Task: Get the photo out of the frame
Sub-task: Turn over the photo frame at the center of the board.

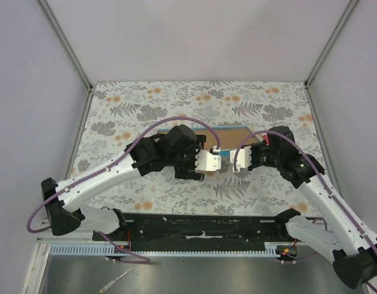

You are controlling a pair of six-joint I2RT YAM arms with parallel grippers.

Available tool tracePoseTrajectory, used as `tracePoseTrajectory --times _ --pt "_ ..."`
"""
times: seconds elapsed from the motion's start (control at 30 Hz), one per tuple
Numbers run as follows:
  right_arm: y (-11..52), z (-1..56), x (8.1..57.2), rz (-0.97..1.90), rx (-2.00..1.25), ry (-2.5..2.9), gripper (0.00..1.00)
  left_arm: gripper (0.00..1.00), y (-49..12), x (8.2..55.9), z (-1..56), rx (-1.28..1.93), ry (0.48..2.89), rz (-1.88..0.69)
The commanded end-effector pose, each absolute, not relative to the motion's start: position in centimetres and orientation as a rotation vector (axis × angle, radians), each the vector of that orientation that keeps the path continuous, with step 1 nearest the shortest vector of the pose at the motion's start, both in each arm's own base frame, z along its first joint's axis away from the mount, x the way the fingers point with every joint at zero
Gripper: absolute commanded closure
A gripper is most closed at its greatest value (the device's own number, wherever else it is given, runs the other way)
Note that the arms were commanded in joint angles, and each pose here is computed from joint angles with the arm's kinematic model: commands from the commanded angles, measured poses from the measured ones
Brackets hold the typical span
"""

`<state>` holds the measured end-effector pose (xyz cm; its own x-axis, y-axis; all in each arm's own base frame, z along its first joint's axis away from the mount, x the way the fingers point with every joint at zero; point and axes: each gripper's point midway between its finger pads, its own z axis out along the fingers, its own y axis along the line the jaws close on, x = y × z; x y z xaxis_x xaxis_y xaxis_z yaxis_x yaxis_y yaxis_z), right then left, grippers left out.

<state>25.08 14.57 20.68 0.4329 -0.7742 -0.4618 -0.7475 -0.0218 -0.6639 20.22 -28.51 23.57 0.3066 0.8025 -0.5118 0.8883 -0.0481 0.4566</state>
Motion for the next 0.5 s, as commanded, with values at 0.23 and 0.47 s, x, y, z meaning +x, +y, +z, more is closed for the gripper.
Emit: tracePoseTrajectory --times 0.23,0.47 --pt "16.0 23.1 24.1 0.078 -1.725 1.280 1.00 0.13 -28.9 23.5 24.7 1.717 1.392 0.026" --pt "15.9 23.6 24.4 0.072 -1.714 1.281 1.00 0.33 -28.8 23.8 23.8 1.724 1.390 0.051"
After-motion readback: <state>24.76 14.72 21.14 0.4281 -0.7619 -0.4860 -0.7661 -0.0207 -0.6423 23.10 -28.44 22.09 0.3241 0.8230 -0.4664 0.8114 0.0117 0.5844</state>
